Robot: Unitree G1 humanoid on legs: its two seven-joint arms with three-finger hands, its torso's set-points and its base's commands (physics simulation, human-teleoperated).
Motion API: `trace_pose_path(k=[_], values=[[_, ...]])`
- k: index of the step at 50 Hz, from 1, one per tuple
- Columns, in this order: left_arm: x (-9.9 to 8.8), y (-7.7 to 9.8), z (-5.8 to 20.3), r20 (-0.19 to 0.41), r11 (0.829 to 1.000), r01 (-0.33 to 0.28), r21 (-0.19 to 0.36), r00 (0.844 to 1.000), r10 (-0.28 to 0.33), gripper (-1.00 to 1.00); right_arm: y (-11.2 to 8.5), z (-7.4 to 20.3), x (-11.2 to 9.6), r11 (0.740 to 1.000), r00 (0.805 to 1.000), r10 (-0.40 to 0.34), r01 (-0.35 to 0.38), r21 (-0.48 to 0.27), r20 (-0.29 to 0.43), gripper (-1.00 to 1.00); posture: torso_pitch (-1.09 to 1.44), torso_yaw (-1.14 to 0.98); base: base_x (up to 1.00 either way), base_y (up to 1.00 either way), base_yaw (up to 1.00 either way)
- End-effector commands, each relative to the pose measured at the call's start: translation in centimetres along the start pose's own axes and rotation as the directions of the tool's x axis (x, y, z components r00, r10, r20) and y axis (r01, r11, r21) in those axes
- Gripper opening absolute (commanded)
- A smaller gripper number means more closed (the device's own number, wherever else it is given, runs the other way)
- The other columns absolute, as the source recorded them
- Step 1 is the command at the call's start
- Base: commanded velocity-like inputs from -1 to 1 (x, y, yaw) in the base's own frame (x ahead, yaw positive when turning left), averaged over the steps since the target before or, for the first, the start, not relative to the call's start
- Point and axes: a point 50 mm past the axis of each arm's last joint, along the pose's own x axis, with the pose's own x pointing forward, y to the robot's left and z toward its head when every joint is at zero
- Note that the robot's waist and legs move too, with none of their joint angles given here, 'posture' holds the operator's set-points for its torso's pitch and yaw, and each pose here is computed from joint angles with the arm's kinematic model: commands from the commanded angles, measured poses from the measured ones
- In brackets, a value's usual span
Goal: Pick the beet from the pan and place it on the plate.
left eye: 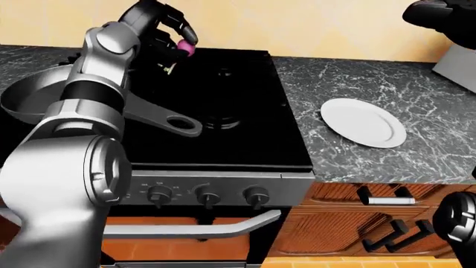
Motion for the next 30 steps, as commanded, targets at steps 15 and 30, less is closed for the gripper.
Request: trace_pose_path(k=[15, 30], values=[[-0.50, 2.25, 2.51, 0.091, 0.997, -0.077, 0.017, 0.993, 0.075, -0.32, 0.20, 1.66, -0.25, 1.000, 0.997, 0.004, -0.004, -0.004, 0.073, 1.00, 0.00, 0.00, 0.00, -0.30, 0.00], [-0.51, 2.26, 2.41, 0.088, 0.997, -0.078, 0.011, 0.993, 0.077, -0.33, 0.23, 1.60, -0.25, 1.000, 0.997, 0.006, -0.006, -0.005, 0.073, 1.00, 0.00, 0.00, 0.00, -0.30, 0.00]])
